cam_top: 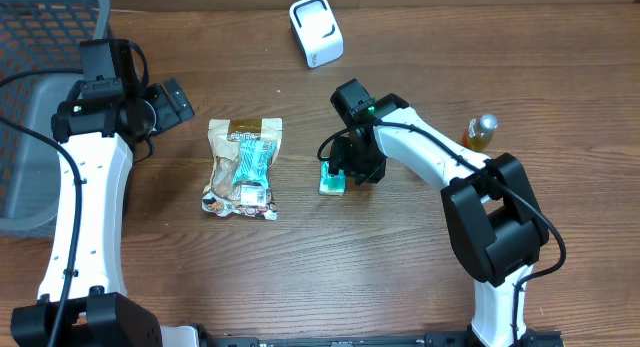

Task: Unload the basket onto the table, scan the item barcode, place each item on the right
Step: 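Lower the right gripper and grasp the tissue pack, then lift the tissue pack with the right gripper and tilt it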

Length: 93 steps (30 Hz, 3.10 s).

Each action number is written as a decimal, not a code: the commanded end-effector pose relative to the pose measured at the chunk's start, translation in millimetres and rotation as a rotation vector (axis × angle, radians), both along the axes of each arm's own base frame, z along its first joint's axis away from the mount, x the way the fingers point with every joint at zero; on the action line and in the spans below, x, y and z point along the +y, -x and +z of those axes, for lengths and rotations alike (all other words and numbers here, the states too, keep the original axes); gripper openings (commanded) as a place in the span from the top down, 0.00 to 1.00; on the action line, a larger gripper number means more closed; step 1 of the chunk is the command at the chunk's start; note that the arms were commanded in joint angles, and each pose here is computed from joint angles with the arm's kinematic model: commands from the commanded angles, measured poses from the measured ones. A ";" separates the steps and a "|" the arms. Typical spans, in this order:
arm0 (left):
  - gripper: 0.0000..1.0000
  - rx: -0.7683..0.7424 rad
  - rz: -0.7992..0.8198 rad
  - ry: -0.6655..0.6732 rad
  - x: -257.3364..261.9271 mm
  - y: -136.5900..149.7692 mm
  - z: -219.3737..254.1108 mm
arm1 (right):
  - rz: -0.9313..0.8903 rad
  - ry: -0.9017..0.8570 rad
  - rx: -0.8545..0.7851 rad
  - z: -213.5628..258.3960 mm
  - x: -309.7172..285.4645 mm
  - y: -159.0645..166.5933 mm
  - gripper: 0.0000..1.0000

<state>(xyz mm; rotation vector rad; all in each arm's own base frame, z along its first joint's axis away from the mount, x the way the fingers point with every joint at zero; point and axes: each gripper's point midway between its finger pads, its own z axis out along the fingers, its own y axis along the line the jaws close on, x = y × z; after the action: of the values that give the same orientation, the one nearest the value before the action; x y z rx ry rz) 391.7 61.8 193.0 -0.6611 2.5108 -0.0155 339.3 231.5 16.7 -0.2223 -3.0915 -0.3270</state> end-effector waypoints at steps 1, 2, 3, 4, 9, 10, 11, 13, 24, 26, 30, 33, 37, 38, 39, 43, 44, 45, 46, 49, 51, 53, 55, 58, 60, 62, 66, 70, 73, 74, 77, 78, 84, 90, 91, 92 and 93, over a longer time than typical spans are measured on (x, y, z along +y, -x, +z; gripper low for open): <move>0.00 -0.006 0.008 -0.008 4.6 -1.9 1.7 | -0.003 0.004 -0.011 -2.0 -1.0 -0.5 0.53; 0.01 -0.006 0.008 -0.008 4.6 -1.9 1.7 | -0.003 0.003 -0.014 -1.8 -0.5 -1.4 0.56; 0.01 -0.006 0.008 -0.008 4.6 -1.9 1.7 | -0.003 0.001 -0.016 -1.7 -0.1 -2.0 0.59; 0.01 -0.006 0.008 -0.008 4.6 -1.9 1.7 | -0.003 0.000 -0.017 -1.7 0.0 -2.2 0.61; 0.01 -0.006 0.008 -0.008 4.6 -1.9 1.7 | -0.008 -0.014 -0.018 3.5 0.5 -4.7 0.73; 0.00 -0.006 0.008 -0.008 4.6 -1.9 1.7 | -0.011 -0.027 -0.018 5.7 1.6 -5.9 0.72; 0.00 -0.006 0.008 -0.008 4.6 -1.9 1.7 | -0.012 -0.037 -0.017 7.4 2.5 -6.4 0.72; 0.00 -0.006 0.008 -0.008 4.6 -1.9 1.7 | -0.018 -0.046 -0.016 9.1 1.7 -7.9 0.72; 0.00 -0.006 0.008 -0.008 4.6 -1.9 1.7 | -0.038 -0.119 0.007 19.5 -1.3 -10.9 0.72; 0.00 -0.006 0.008 -0.008 4.6 -1.9 1.7 | -0.011 -0.143 0.008 20.9 2.8 -9.7 0.72; 0.00 -0.006 0.008 -0.008 4.6 -1.9 1.7 | -0.012 -0.146 0.015 21.0 3.3 -8.4 0.71; 0.00 -0.006 0.008 -0.008 4.6 -1.9 1.7 | -0.014 -0.136 0.013 19.2 1.7 -8.7 0.71; 0.00 -0.006 0.008 -0.008 4.6 -1.9 1.7 | -0.009 -0.111 0.020 10.9 3.6 -5.7 0.72; 0.01 -0.006 0.008 -0.008 4.6 -1.9 1.7 | -0.002 -0.109 0.024 8.1 5.7 -3.9 0.73; 0.01 -0.006 0.008 -0.008 4.6 -1.9 1.7 | 0.002 -0.108 0.026 6.3 7.1 -2.6 0.73; 0.01 -0.006 0.008 -0.008 4.6 -1.9 1.7 | 0.023 -0.096 0.017 -2.3 13.3 0.5 0.78; 0.00 -0.006 0.008 -0.008 4.6 -1.9 1.7 | 0.026 -0.097 0.015 -2.9 14.2 0.8 0.80; 0.01 -0.006 0.008 -0.008 4.6 -1.9 1.7 | 0.028 -0.098 0.013 -3.0 15.2 0.8 0.81; 0.01 -0.006 0.008 -0.008 4.6 -1.9 1.7 | 0.029 -0.099 0.011 -3.1 15.8 0.8 0.82; 0.01 -0.006 0.008 -0.008 4.6 -1.9 1.7 | 0.029 -0.102 0.007 -2.9 16.5 -0.4 0.83; 0.00 -0.006 0.008 -0.008 4.6 -1.9 1.7 | 0.030 -0.104 0.003 -2.8 17.0 -1.3 0.83; 0.00 -0.006 0.008 -0.008 4.6 -1.9 1.7 | 0.030 -0.104 0.002 -2.8 17.1 -1.4 0.83; 0.01 -0.006 0.008 -0.008 4.6 -1.9 1.7 | 0.030 -0.103 0.004 -3.8 16.7 -0.8 0.83; 0.00 -0.006 0.008 -0.008 4.6 -1.9 1.7 | 0.021 -0.103 0.007 -11.7 15.6 2.7 0.83; 0.00 -0.006 0.008 -0.008 4.6 -1.9 1.7 | -0.020 -0.099 0.024 -20.0 13.3 7.4 0.83; 0.00 -0.006 0.008 -0.008 4.6 -1.9 1.7 | -0.037 -0.101 0.025 -27.1 12.0 9.8 0.83; 0.01 -0.006 0.008 -0.008 4.6 -1.9 1.7 | -0.039 -0.098 0.030 -31.3 9.5 12.3 0.83; 0.01 -0.006 0.008 -0.008 4.6 -1.9 1.7 | -0.050 -0.101 0.032 -30.9 6.4 10.2 0.96; 0.00 -0.006 0.008 -0.008 4.6 -1.9 1.7 | -0.053 -0.158 0.078 -27.1 8.3 14.3 0.96; 0.01 -0.006 0.008 -0.008 4.6 -1.9 1.7 | -0.028 -0.194 0.083 -24.1 10.8 14.5 0.96; 0.00 -0.006 0.008 -0.008 4.6 -1.9 1.7 | 0.130 -0.383 0.069 -0.5 25.2 16.4 0.96; 0.00 -0.006 0.008 -0.008 4.6 -1.9 1.7 | 0.181 -0.446 0.056 10.4 28.5 17.1 0.96; 0.01 -0.006 0.008 -0.008 4.6 -1.9 1.7 | 0.276 -0.661 -0.028 65.6 30.6 12.5 0.96; 0.01 -0.006 0.008 -0.008 4.6 -1.9 1.7 | 0.516 -1.010 -0.128 122.9 53.1 32.6 0.96; 0.01 -0.006 0.008 -0.008 4.6 -1.9 1.7 | 0.526 -1.035 -0.132 126.8 54.2 34.1 0.96; 0.01 -0.006 0.008 -0.008 4.6 -1.9 1.7 | 0.526 -1.037 -0.131 127.1 54.2 34.2 0.96; 0.00 -0.006 0.008 -0.008 4.6 -1.9 1.7 | 0.526 -1.038 -0.131 127.1 54.4 34.4 0.96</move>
<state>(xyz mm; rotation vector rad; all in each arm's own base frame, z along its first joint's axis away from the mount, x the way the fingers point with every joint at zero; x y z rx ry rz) 391.6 61.7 193.1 -0.6609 2.5105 -0.0161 315.2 276.3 110.1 0.4423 -2.6166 -1.5631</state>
